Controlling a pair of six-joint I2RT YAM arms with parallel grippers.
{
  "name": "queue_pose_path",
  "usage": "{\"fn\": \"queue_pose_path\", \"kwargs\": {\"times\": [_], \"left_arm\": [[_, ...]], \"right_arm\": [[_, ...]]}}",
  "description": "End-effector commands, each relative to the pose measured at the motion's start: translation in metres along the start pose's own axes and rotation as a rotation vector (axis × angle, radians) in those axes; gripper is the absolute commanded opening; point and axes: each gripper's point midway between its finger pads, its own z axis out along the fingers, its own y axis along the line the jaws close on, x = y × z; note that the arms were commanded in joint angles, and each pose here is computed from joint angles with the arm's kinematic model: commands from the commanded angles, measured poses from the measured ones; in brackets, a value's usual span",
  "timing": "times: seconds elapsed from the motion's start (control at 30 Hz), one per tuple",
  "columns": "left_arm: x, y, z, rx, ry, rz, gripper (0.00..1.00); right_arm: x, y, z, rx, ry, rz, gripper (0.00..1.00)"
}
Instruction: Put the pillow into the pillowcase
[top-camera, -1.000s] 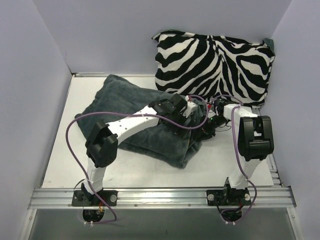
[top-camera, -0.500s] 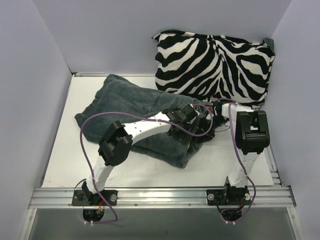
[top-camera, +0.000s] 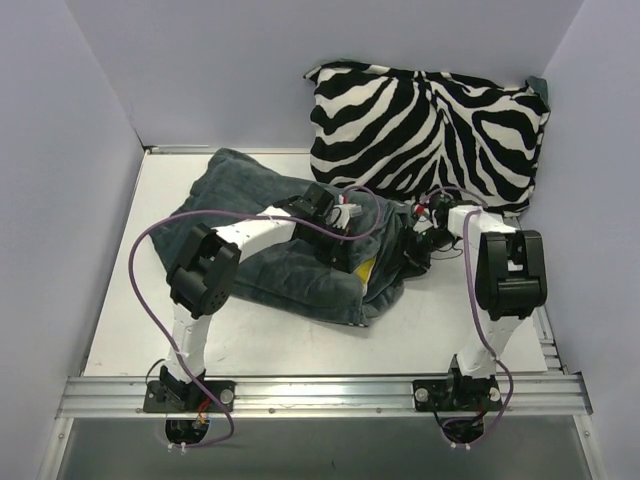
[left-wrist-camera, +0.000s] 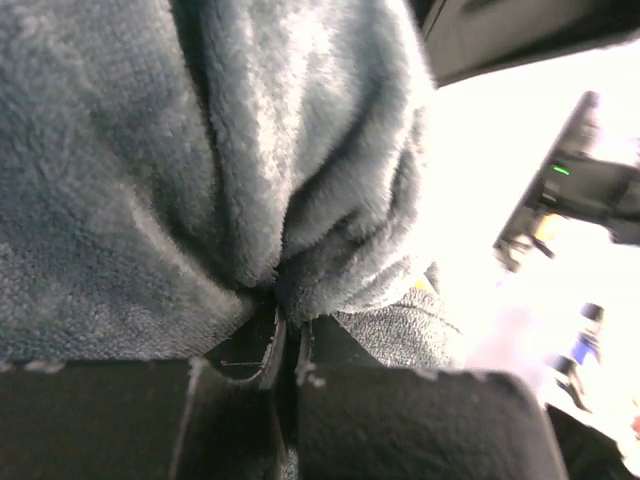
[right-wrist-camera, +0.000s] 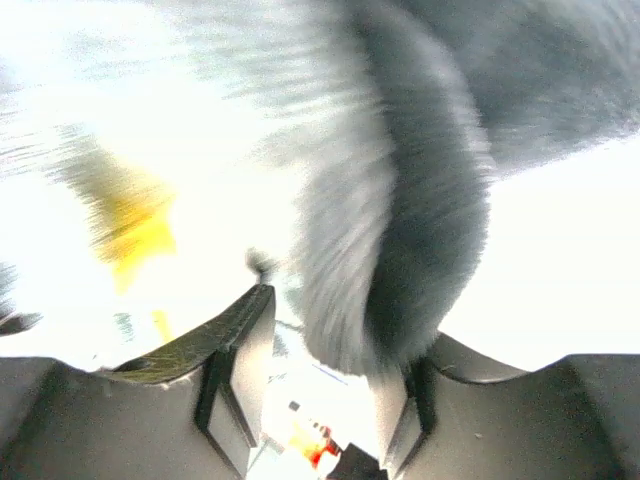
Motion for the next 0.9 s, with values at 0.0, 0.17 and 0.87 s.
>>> {"fn": "queue_pose_path", "kwargs": {"times": [0.0,0.17,0.87], "left_arm": [[-0.006,-0.037,-0.019,0.247,-0.055,0.073,0.0],[-0.011,-0.043,-0.025,0.314,-0.109,0.014,0.0],[-0.024,-0.044,-0.03,0.306,-0.145,0.0,0.0]], "right_arm": [[-0.001,0.039,-0.036,-0.101,-0.108,-0.081,0.39],[0.003,0.054,-0.033,-0.061,-0.128,-0.145,0.24],[-0.035,0.04,0.044,-0.009,-0.088,-0.026,0.31]]}}
